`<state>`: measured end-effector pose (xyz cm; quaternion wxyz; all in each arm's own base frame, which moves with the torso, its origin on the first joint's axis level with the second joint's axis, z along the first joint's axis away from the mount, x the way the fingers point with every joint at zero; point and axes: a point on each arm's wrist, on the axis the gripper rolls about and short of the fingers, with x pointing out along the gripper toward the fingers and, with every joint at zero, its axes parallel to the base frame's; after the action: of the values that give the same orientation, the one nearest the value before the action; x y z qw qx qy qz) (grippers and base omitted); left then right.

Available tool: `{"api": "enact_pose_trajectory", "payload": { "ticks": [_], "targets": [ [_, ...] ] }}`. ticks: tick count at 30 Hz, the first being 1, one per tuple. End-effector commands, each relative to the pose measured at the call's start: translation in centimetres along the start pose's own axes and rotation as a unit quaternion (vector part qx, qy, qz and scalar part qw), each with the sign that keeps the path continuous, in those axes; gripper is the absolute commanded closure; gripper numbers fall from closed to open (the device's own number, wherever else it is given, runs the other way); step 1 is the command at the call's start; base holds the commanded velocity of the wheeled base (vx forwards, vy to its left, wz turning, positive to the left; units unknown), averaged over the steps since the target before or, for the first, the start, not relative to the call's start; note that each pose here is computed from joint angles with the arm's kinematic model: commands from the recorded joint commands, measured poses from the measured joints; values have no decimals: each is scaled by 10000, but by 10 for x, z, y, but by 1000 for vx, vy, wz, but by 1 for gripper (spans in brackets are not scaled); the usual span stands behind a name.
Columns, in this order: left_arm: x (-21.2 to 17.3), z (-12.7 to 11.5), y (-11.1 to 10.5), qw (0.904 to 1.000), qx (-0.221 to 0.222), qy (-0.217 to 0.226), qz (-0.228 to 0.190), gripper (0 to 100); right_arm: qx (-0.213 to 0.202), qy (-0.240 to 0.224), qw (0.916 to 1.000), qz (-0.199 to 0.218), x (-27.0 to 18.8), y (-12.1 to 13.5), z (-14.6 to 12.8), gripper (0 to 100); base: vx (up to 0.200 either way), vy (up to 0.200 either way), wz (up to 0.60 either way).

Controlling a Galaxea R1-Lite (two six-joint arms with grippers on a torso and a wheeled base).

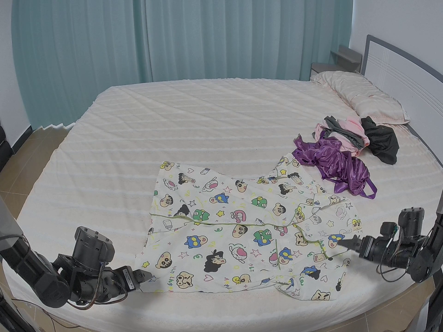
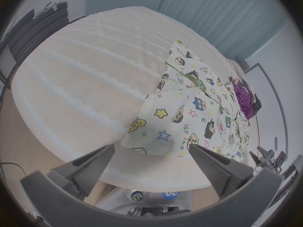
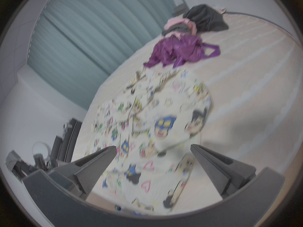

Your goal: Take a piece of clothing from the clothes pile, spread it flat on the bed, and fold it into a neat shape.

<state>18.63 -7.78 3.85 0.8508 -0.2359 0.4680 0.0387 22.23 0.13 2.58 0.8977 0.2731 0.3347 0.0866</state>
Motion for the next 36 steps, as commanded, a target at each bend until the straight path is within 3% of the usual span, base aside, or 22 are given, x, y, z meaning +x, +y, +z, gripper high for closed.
{"api": "enact_pose_trajectory", "payload": {
  "ticks": [1, 11, 32, 33, 36],
  "targets": [
    [-2, -3, -1, 10000, 52, 33, -43, 0, -263, 985, 9948, 59, 0, 11, -38, 0, 0, 0, 0],
    [-2, -5, -3, 9999, 107, 83, -99, 0, -284, 1548, 9874, -162, 11, 5, -58, 0, 0, 0, 0],
    [-2, -6, -4, 9998, 113, 94, -101, 0, -365, 1511, 9873, -315, 18, 7, -61, 0, 0, 0, 0],
    [-1, -6, -4, 9998, 113, 99, -95, 0, -360, 1481, 9878, -306, 18, 8, -60, 100, 0, 0, 0],
    [-1, -5, -4, 9998, 113, 94, -101, 0, -358, 1425, 9887, -297, 18, 8, -58, 100, 0, 0, 0]
  ]
}}
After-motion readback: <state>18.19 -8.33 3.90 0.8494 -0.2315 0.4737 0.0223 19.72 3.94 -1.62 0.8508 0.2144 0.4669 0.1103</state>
